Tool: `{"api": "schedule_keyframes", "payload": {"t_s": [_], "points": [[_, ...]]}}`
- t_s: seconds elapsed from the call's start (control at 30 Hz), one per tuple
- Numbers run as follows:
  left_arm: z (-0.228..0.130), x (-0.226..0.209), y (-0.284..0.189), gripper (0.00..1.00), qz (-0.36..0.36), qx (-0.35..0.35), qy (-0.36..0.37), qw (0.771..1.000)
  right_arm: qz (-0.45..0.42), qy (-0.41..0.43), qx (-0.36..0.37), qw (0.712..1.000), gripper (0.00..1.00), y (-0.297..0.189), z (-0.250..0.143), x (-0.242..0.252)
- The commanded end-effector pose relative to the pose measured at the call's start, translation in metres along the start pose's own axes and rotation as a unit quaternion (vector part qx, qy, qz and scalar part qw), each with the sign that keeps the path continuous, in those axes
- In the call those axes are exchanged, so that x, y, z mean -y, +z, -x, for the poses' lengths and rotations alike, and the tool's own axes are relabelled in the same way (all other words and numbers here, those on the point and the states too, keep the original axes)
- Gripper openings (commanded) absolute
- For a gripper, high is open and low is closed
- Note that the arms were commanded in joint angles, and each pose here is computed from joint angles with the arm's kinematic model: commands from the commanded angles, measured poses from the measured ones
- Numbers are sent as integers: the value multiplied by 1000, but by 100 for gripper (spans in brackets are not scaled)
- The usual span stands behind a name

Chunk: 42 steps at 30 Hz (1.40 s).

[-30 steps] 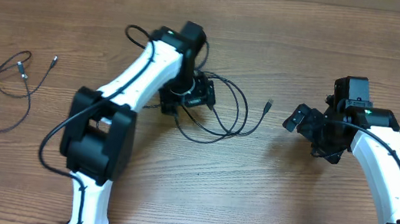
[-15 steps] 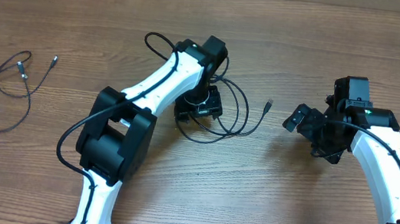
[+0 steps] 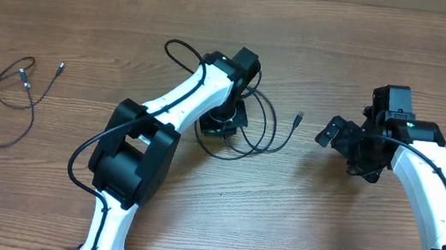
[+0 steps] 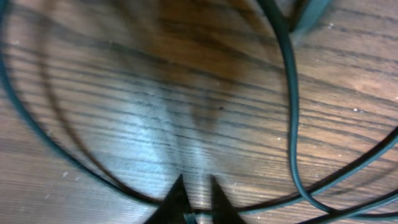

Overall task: Untangle cables
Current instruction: 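Lift a cable from the pile with the left gripper, raising it high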

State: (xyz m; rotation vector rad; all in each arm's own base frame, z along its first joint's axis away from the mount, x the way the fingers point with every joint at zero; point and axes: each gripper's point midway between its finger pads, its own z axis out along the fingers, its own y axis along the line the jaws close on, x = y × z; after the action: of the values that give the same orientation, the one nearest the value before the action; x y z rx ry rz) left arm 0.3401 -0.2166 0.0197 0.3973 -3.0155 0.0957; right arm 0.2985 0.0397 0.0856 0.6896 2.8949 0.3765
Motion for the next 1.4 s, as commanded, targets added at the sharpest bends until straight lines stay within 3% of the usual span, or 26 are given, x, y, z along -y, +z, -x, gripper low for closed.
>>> {"api": "schedule_keyframes", "payload": {"t_s": [0.0,0.23,0.53,0.73,0.9,0.97,1.13,1.23,1.37], "points": [[43,3,-48,4,-7,74,26,997,0,4,-7,1000,100,3,-3,1],[90,26,-196,4,-63,240,117,962,0,4,-7,1000,100,3,-2,1],[58,34,-362,4,-162,388,192,887,0,4,-7,1000,100,3,-2,1],[19,34,-418,4,-252,414,230,844,0,4,-7,1000,100,3,-2,1],[-28,57,-419,4,-317,369,375,789,1,3,-7,1000,100,3,-2,1],[-24,47,-407,4,-282,364,387,799,24,-30,-9,999,100,3,-2,-8],[19,1,-383,4,-136,386,299,862,166,-121,-14,979,100,-7,-4,-58],[30,-9,-378,4,-104,389,266,876,224,-136,-8,965,100,-15,-1,-80],[30,-9,-375,4,-103,385,267,877,332,-174,-1,927,100,-37,-2,-118]]}}
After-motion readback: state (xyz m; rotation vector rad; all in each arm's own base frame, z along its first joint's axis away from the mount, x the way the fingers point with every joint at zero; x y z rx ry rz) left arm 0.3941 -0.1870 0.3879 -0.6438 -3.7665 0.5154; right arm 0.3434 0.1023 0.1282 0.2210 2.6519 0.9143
